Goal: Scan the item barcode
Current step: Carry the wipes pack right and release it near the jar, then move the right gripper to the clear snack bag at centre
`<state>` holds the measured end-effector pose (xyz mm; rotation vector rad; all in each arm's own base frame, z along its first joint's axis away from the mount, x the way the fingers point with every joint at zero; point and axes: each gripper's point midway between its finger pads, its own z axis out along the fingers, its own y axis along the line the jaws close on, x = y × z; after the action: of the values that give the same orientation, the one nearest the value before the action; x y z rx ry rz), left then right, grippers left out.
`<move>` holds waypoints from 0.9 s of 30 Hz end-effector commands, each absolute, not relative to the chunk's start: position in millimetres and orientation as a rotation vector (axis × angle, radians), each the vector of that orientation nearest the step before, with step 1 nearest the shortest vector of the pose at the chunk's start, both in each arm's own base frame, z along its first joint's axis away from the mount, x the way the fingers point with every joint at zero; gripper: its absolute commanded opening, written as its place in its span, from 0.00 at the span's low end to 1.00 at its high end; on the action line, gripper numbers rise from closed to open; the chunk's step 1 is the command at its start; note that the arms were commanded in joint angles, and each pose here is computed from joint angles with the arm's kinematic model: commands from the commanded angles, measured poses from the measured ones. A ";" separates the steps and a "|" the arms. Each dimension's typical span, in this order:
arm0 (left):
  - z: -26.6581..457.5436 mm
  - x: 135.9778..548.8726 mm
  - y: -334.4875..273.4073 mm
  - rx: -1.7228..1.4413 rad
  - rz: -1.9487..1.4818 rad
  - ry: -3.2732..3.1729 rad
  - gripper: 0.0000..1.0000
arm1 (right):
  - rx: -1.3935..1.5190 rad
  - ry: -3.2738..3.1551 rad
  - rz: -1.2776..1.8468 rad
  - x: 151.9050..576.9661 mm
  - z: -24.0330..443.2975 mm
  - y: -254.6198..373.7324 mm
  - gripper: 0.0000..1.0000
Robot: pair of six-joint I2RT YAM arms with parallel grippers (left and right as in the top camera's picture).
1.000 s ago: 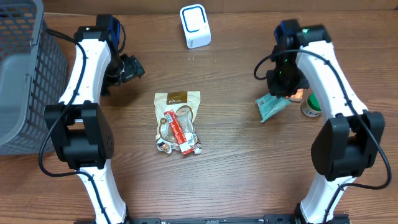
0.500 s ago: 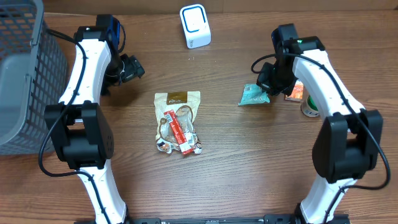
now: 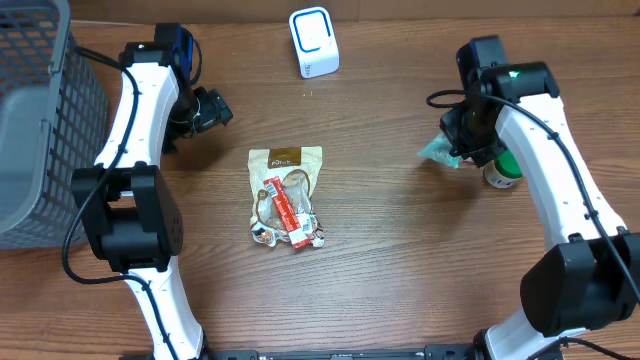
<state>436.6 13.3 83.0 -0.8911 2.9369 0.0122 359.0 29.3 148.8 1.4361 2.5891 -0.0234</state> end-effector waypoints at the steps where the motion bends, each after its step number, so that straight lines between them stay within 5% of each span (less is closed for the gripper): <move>1: 93.7 441.0 11.2 -0.855 0.008 2.915 1.00 | 1.600 2.466 -0.076 353.3 131.1 20.7 0.05; 5: 93.7 441.0 11.2 -0.855 0.008 2.915 1.00 | 1.595 2.455 -0.061 356.3 110.8 21.0 0.11; 6: 93.7 441.0 11.2 -0.855 0.008 2.915 1.00 | 1.592 2.453 -0.056 357.2 108.3 21.1 0.30; 7: 93.7 441.0 11.2 -0.855 0.008 2.915 1.00 | 1.581 2.456 -0.053 358.2 107.0 21.3 0.71; 8: 93.7 441.0 11.2 -0.855 0.008 2.915 1.00 | 1.572 2.459 -0.059 358.3 107.0 20.5 0.80; 11: 93.7 441.0 11.2 -0.855 0.008 2.915 1.00 | 1.470 2.497 -0.084 361.6 110.1 17.3 0.84; 16: 93.7 441.0 11.2 -0.855 0.008 2.915 1.00 | 1.146 2.672 0.005 371.7 118.0 32.9 0.82; 23: 93.7 441.0 11.2 -0.855 0.008 2.915 1.00 | 0.701 2.936 0.222 356.4 105.4 73.3 0.20; 27: 93.7 441.0 11.2 -0.855 0.008 2.915 1.00 | 0.657 2.997 0.108 336.6 75.1 75.5 0.15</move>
<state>436.6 13.3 83.0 -0.8916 2.9367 0.0121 353.5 66.4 94.3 0.8113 2.9156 0.1407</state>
